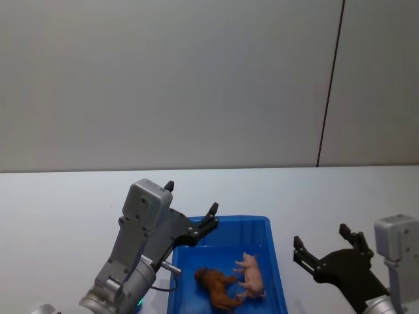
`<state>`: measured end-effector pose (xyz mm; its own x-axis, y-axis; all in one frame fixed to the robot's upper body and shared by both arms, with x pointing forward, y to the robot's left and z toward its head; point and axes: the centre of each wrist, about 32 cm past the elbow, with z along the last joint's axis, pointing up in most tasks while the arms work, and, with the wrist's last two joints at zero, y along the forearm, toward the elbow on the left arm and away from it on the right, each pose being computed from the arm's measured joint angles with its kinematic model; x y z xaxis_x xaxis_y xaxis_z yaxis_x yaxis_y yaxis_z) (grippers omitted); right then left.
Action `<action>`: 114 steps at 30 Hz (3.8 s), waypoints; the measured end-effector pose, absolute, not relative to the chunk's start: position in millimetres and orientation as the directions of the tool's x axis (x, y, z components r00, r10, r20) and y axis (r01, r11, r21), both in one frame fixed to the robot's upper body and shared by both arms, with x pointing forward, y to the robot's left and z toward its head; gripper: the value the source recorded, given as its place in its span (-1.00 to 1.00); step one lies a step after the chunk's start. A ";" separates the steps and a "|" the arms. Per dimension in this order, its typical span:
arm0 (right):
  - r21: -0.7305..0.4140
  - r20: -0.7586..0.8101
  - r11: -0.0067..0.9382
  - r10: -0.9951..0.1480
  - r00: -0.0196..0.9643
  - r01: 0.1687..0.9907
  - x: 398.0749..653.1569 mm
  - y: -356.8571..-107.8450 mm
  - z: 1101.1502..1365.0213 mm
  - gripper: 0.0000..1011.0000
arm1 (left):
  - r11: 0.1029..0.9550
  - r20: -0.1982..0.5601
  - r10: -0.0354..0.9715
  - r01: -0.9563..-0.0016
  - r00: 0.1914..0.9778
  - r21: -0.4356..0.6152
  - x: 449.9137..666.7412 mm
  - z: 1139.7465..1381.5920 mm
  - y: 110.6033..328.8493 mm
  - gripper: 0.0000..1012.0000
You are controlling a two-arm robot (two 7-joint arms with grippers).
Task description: Pick up the two dolls from the table and place them into the box.
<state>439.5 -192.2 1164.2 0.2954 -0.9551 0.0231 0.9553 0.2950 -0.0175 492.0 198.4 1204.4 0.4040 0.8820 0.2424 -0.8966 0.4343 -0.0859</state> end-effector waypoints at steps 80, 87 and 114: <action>-0.011 0.021 0.243 -0.970 0.243 0.970 429.7 -199.7 1163.9 0.98 | 0.268 0.056 0.951 -0.901 0.304 0.340 475.9 1162.9 275.5 0.90; -0.011 0.021 0.243 -0.970 0.243 0.970 429.7 -199.7 1163.9 0.98 | 0.271 0.041 0.952 -0.894 0.305 0.357 477.2 1159.0 276.1 0.55; -0.011 0.021 0.243 -0.970 0.243 0.970 429.7 -199.7 1163.9 0.98 | 0.276 -0.008 0.957 -0.895 0.291 0.352 475.7 1150.1 274.0 -0.58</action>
<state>429.7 -199.7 1163.9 0.2435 -0.9697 0.0208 0.9699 0.2433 -0.0113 475.7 274.0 1150.1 0.2914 0.9566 -0.0081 -0.8946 0.2755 0.3519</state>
